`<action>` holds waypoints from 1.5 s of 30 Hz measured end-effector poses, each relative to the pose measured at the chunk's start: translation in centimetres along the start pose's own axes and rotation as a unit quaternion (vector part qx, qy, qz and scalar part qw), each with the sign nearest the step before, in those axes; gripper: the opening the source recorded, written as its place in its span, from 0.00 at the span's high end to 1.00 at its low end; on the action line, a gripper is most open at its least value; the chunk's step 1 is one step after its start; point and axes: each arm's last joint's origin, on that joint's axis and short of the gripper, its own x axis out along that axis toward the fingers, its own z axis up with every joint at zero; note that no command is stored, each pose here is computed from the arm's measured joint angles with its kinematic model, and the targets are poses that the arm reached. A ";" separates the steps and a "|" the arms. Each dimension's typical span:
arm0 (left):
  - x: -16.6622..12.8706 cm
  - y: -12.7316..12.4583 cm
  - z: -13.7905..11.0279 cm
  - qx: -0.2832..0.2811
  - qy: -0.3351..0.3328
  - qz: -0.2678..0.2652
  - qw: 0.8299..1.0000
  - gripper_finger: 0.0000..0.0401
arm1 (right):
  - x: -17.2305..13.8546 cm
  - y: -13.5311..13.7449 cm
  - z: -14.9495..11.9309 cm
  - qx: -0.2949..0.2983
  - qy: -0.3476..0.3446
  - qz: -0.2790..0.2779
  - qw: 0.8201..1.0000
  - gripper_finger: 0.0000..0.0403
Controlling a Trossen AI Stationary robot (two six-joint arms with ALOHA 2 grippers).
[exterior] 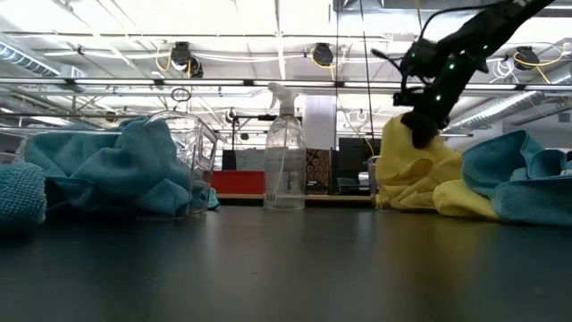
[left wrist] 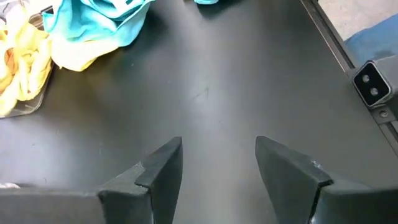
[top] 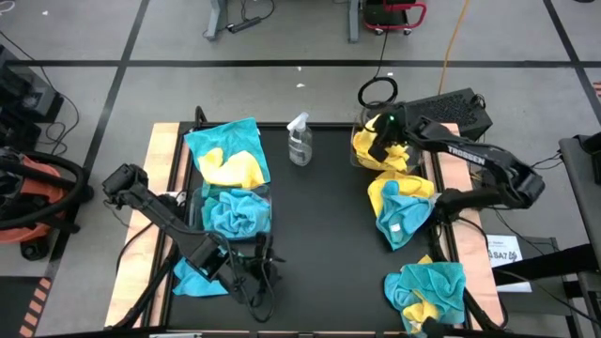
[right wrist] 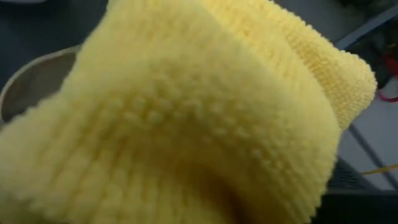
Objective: Sort microfiber towel by color & place in baskets
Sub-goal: Put the yellow towel into the top transparent bin
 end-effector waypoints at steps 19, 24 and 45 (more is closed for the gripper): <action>-0.1 -0.1 0.0 0.001 0.001 -0.001 1.000 0.48 | 7.6 1.4 -1.6 0.005 0.105 0.072 0.992 0.98; -0.1 -0.1 0.0 0.001 0.001 -0.001 1.000 0.48 | 8.0 1.5 -1.8 0.009 0.112 0.075 0.991 0.98; 0.0 -0.1 0.0 0.002 0.001 -0.001 1.000 0.48 | 0.2 0.2 -1.0 0.038 0.036 0.065 0.997 0.41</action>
